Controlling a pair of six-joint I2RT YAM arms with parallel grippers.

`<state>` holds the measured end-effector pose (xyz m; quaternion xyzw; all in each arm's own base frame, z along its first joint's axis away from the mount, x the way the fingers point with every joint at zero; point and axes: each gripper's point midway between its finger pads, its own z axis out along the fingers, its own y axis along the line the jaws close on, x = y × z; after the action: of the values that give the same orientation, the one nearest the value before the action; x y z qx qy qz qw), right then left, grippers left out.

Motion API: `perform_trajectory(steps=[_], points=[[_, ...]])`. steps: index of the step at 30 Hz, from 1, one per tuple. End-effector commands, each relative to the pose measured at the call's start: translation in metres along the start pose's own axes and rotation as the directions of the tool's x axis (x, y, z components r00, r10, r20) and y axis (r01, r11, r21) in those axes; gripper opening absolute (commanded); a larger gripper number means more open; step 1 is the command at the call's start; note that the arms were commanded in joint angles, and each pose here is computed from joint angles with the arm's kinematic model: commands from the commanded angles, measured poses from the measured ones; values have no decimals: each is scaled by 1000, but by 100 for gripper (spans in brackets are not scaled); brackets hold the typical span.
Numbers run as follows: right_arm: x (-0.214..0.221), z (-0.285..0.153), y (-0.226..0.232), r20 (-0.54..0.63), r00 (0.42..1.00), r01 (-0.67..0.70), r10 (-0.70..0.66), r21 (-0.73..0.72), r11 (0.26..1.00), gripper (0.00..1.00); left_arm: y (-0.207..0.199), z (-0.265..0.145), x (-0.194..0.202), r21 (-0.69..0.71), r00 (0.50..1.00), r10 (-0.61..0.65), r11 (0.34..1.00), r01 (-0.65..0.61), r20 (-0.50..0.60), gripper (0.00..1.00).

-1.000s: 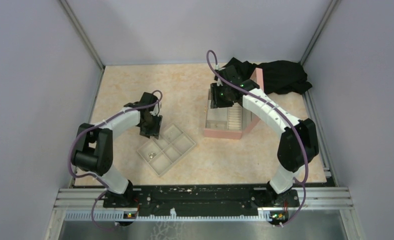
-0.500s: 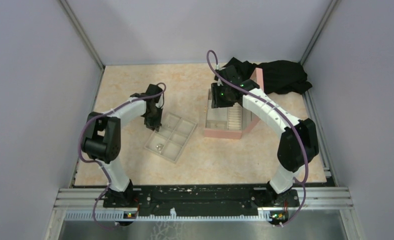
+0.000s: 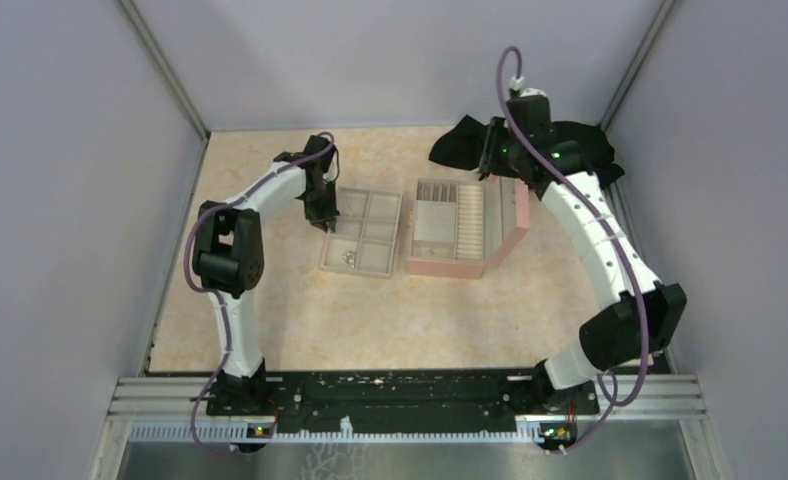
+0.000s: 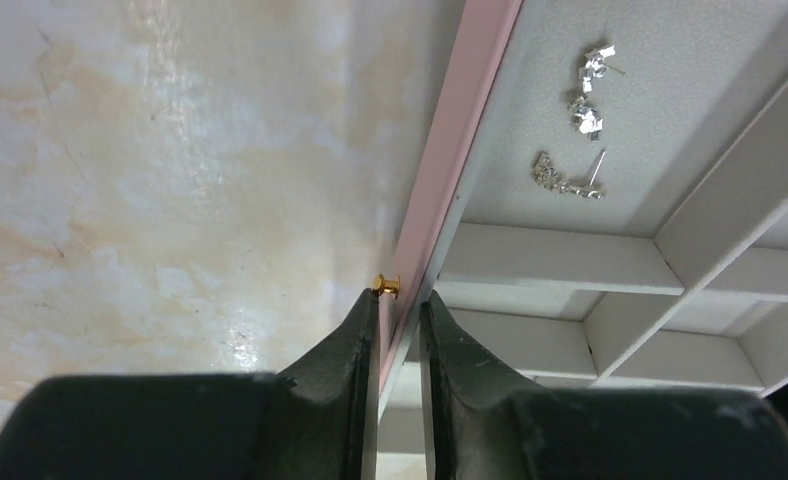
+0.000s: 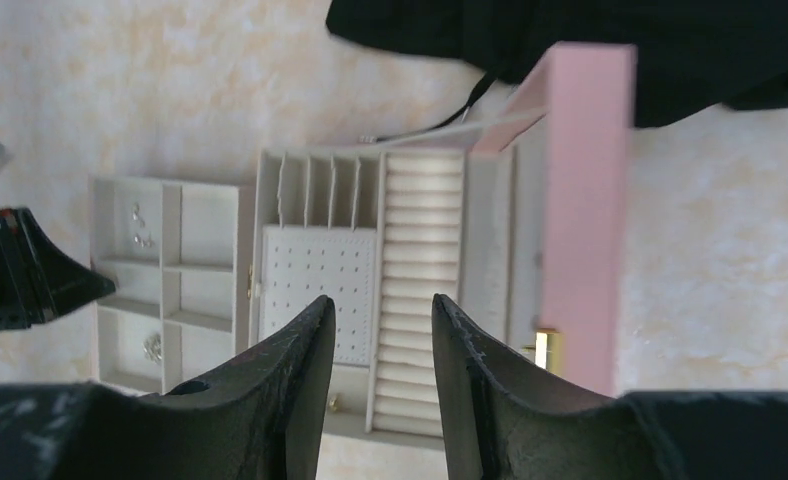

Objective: Organize the mixed jewelry

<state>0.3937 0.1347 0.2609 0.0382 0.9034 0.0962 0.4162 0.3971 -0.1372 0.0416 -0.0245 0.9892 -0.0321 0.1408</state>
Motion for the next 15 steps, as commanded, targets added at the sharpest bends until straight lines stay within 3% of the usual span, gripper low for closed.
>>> perform_trajectory(steps=[1,5,9,15], points=[[-57,-51,-21,186,982,-46,36,50,998,41,-23,-16,-14,77,996,-87,993,89,-30,0],[-70,-63,-48,217,975,-88,52,159,983,41,-34,-14,-17,107,991,-134,985,136,-24,0],[-75,-66,-71,235,962,-174,142,123,977,41,-46,-9,-16,145,989,-138,979,143,-45,0],[-71,-66,-83,232,960,-192,156,144,971,41,-54,-8,-12,173,994,-96,979,105,-59,0]])
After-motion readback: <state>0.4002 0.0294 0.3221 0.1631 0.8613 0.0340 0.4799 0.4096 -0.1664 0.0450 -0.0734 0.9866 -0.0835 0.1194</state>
